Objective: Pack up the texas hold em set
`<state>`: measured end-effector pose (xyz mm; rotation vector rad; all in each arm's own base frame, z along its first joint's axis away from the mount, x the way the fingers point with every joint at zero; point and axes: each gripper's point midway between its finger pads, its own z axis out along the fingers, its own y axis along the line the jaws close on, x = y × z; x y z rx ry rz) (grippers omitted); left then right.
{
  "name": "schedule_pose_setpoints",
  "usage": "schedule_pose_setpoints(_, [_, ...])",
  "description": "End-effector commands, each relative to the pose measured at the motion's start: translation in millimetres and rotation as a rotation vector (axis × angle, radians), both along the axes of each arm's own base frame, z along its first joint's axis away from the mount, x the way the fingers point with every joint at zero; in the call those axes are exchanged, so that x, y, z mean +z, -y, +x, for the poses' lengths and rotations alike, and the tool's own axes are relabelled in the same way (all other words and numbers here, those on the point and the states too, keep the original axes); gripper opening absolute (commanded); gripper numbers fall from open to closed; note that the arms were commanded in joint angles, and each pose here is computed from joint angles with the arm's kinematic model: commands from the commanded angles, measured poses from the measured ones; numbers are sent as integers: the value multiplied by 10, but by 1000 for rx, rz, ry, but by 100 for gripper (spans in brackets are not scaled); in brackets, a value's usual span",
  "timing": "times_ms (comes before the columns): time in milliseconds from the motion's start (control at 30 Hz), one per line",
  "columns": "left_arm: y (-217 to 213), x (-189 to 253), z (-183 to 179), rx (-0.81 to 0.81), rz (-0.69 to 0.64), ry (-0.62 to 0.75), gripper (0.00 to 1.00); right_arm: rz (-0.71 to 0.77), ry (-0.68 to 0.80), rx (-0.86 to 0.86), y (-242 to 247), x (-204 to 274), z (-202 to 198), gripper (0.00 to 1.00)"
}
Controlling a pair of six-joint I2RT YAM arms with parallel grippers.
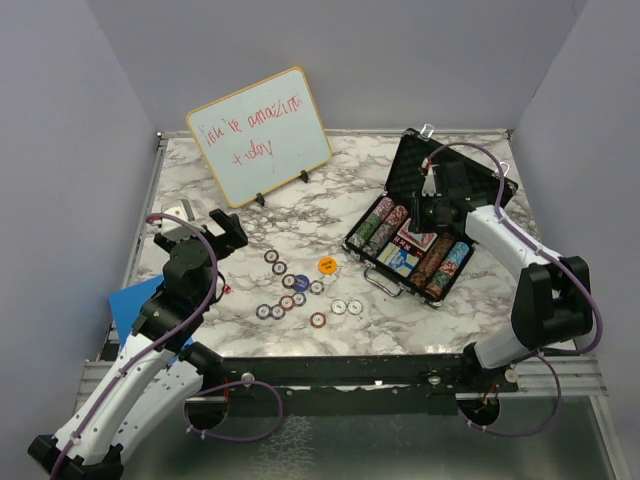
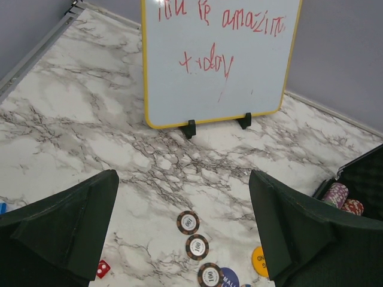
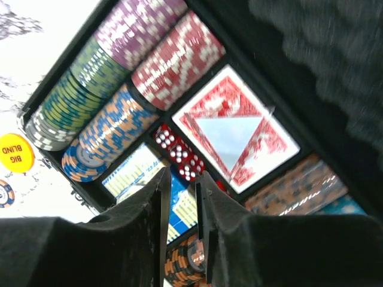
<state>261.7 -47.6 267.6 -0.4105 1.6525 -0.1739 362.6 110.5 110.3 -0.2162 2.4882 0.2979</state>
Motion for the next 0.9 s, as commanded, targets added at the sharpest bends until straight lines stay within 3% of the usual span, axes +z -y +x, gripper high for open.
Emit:
schedule_pose_setpoints(0, [63,-38,18,-26,-6,-9,99,72,-69,-196,60,-135,-198,29])
schedule_pose_setpoints(400, [78,-54,28,-30,-5,-15,99,100,-131,-365,119,-495,-278,32])
schedule_pose_setpoints(867, [64,-54,21,-26,-1,-14,99,96,-150,-385,117,-672,-216,31])
